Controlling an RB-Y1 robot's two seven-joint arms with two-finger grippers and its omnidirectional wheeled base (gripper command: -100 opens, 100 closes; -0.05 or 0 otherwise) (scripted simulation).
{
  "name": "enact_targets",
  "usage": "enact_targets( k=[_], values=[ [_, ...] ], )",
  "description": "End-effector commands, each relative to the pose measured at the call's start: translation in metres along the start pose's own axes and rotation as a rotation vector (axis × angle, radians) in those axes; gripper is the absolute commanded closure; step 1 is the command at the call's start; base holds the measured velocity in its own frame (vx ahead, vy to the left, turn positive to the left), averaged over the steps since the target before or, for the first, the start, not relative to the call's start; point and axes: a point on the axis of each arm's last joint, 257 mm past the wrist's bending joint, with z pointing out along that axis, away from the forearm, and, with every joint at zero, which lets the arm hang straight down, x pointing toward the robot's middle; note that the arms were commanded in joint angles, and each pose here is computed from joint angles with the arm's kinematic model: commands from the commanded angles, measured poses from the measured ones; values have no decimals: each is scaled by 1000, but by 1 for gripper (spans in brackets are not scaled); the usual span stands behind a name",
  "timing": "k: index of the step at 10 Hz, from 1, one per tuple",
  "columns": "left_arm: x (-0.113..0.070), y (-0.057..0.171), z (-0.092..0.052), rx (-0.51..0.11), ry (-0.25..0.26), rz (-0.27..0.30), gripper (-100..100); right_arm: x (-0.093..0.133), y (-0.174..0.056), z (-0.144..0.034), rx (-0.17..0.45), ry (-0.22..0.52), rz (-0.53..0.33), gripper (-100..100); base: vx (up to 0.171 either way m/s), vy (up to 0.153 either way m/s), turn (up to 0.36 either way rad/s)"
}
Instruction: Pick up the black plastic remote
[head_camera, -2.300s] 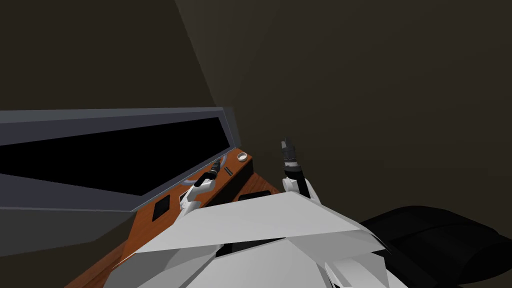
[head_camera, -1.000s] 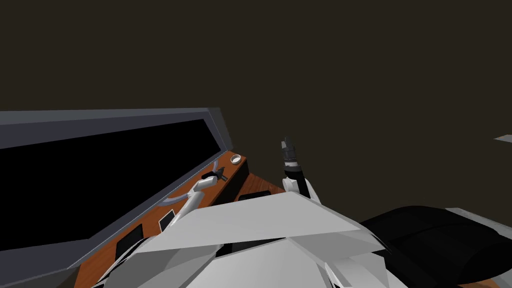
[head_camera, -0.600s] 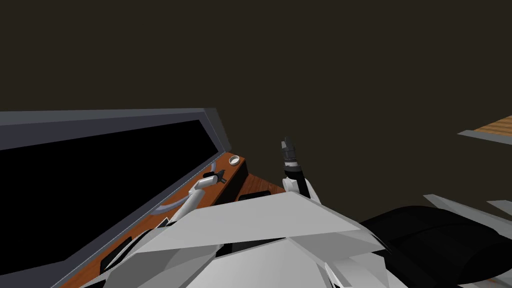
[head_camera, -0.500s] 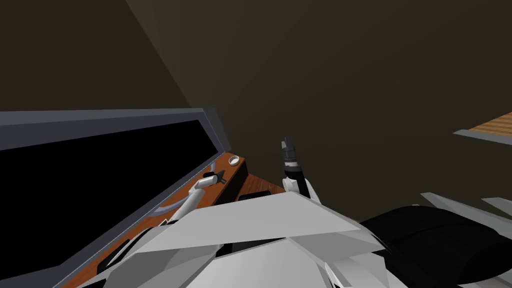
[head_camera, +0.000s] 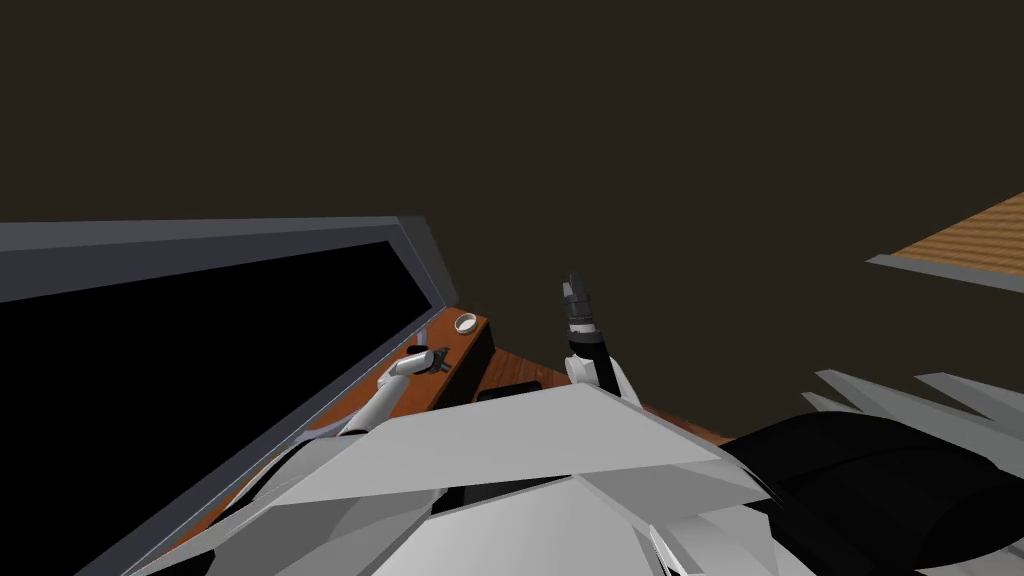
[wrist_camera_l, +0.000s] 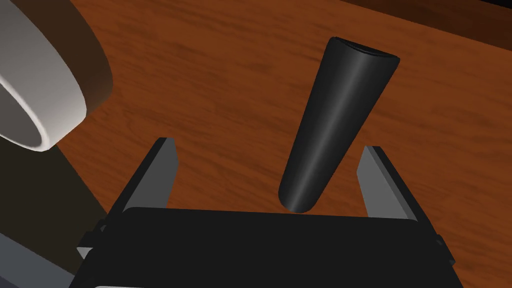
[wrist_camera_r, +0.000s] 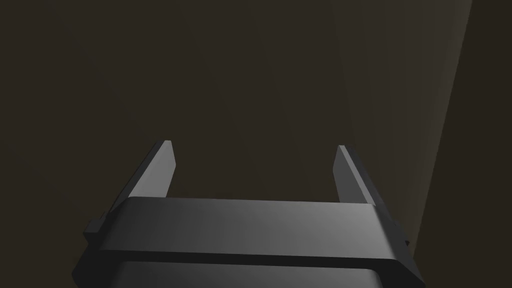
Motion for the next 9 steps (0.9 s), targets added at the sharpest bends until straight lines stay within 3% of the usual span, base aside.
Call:
enact_targets(
  k=[1,3,5,9],
  values=[
    [7,14,3,-64,32,18,-100,0,0,0,0,0,0,0,39,40,-136],
    [7,20,4,-76,33,14,-100,0,0,0,0,0,0,0,19,26,-33],
    [13,38,4,-160,78,46,-100,0,0,0,0,0,0,0,33,40,-143],
    [16,64,5,-235,108,47,-100,0,0,0,0,0,0,0,28,31,-54]
  ],
)
